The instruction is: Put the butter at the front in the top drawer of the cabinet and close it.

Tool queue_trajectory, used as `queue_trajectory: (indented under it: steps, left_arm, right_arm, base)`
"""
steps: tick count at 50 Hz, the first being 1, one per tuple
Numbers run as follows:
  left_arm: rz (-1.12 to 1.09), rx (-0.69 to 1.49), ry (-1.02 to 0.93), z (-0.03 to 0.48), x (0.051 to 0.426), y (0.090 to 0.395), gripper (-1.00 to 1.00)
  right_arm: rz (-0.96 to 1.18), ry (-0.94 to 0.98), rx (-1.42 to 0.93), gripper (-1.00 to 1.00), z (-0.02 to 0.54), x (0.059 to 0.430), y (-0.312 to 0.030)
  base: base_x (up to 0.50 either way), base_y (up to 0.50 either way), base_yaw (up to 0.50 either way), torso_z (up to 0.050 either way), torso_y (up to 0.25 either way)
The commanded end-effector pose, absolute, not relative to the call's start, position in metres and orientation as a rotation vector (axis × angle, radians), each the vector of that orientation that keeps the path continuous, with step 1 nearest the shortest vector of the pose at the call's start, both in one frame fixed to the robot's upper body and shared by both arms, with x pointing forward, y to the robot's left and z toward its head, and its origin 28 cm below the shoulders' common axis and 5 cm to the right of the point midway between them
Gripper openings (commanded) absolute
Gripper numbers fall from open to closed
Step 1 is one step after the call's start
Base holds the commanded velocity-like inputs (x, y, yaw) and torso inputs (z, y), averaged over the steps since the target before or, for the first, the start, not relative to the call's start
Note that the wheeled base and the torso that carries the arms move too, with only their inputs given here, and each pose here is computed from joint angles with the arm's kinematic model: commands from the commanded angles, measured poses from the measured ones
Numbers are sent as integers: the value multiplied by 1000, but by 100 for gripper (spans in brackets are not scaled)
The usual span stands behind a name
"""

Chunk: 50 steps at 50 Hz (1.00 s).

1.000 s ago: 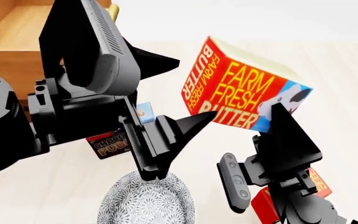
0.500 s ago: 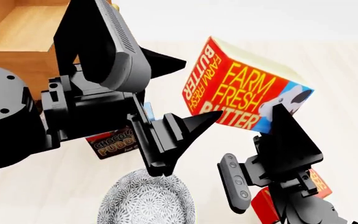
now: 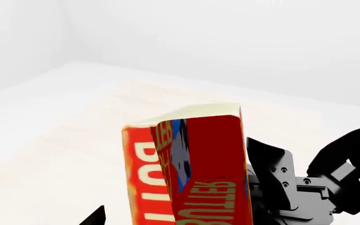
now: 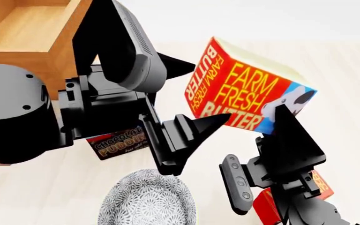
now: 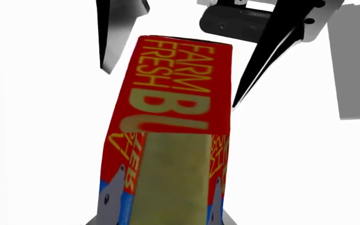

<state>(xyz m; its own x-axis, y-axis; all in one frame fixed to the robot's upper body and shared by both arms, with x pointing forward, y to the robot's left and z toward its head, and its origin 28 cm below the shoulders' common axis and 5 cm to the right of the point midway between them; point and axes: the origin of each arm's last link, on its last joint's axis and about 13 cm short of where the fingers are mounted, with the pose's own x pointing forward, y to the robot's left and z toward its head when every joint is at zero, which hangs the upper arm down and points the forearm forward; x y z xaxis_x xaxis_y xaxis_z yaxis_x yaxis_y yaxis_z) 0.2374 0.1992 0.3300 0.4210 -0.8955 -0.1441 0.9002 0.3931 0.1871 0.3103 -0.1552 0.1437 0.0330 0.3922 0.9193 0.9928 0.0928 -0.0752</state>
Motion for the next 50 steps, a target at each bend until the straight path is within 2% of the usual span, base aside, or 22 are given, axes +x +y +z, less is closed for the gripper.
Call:
queue_trajectory:
  steps: [1,48,49,50]
  left_arm:
    - [-1141,257,26,328,241,196,100]
    - [-1117,202,17,332,249,189,100]
    - [-1112,200,16,332,250,189,-100]
    - [-1111,200,13,332,249,189,-100]
  right_arm:
    - [-880,-1494,-1470,-100,139,307,-161]
    - [-873,-1479,-1473,-100,130,306,-162]
    - [-873,-1478,-1472,-100,130,306,-162]
    - [-874,-1479,-1472,-100,130,306,-162]
  base:
    - [0,0,-4,0,0]
    - [1,-1,-1,-1,-2]
    - [0,0,0,-10,-11]
    - [0,0,0,0,0]
